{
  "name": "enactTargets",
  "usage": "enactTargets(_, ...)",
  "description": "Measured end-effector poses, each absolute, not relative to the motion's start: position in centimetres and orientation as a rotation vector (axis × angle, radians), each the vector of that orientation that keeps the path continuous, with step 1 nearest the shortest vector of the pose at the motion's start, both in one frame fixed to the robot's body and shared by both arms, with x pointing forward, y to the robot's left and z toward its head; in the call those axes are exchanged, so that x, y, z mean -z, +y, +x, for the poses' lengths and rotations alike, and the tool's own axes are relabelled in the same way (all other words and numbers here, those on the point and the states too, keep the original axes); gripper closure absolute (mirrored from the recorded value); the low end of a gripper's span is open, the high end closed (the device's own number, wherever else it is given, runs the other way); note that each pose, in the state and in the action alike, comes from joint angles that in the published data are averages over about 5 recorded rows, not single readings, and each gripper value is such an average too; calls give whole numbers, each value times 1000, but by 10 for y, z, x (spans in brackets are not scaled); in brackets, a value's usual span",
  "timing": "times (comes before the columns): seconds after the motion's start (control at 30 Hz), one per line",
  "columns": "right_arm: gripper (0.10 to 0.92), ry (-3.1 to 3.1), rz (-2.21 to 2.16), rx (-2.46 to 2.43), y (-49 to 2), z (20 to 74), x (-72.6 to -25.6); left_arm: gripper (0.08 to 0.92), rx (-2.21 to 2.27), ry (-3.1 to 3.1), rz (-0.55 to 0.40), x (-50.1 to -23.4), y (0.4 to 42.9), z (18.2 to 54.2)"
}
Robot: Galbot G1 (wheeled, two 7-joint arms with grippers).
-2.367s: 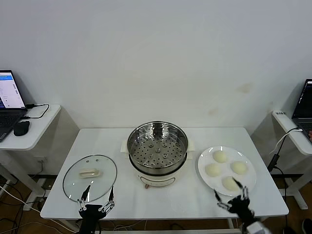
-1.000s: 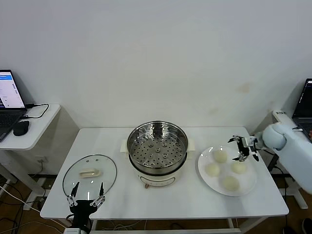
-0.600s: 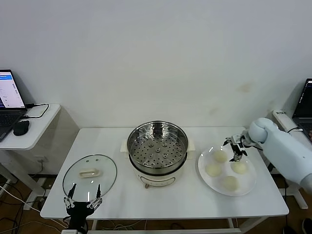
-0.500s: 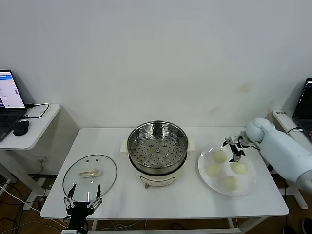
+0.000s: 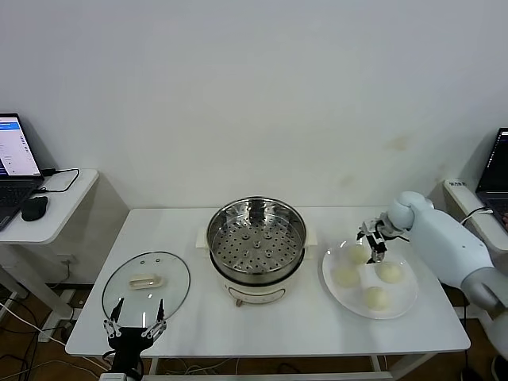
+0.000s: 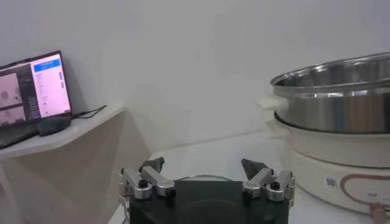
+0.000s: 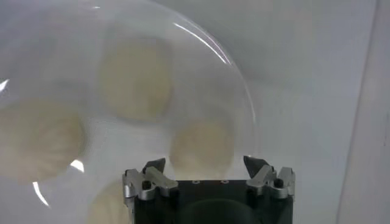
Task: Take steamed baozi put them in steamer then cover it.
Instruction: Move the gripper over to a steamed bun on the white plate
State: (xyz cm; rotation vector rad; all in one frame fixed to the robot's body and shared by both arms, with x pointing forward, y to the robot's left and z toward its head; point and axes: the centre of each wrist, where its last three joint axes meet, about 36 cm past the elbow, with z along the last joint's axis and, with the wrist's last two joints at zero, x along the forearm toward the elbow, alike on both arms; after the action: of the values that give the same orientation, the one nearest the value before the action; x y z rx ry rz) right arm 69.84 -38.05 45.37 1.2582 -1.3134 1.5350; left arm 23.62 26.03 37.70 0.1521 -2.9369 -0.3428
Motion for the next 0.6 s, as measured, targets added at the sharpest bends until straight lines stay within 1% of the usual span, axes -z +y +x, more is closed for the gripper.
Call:
enactTargets(0.37,362,-1295,1255,-1540,-373,702,-445,177,336,-2937,150,-377,259,236)
enactTargets(0.47,400,-1293,1254,-1545,-374,701,-446,177,335,-2938,151,-377,258,236)
enactTargets(0.6,475,-1294,1252,-1555,-374,701,-449,177,332,-2939,150,-377,258,236)
